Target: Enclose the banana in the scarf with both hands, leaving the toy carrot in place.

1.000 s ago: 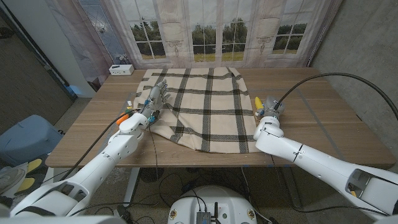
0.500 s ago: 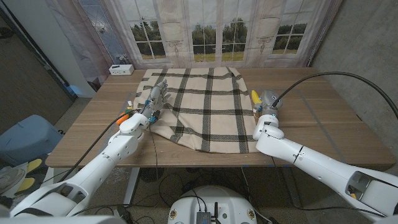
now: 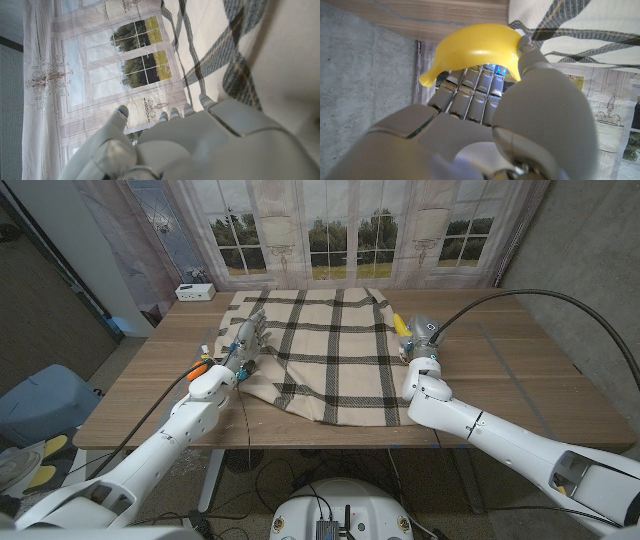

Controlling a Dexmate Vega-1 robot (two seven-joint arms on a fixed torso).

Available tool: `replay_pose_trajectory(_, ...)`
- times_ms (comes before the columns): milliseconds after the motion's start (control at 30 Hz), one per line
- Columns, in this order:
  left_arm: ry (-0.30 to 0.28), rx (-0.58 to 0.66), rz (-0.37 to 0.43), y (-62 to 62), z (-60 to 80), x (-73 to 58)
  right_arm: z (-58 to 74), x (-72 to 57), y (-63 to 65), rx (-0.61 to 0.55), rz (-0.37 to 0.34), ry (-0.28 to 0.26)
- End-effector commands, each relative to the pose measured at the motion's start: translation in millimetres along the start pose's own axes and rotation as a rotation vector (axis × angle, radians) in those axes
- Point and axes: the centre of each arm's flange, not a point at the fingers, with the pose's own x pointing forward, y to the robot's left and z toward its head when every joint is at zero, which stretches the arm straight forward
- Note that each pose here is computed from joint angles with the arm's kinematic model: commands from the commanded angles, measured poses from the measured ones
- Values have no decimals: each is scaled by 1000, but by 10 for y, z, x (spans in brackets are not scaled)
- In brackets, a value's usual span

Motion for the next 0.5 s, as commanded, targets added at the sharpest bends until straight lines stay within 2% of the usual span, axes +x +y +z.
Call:
replay_pose_trajectory(33, -13, -3, 16, 55, -5, -113, 282, 91, -51, 4, -17, -88)
replay_pose_trajectory(500, -17, 1, 41, 117, -20, -260, 571, 170, -51, 10, -17, -185)
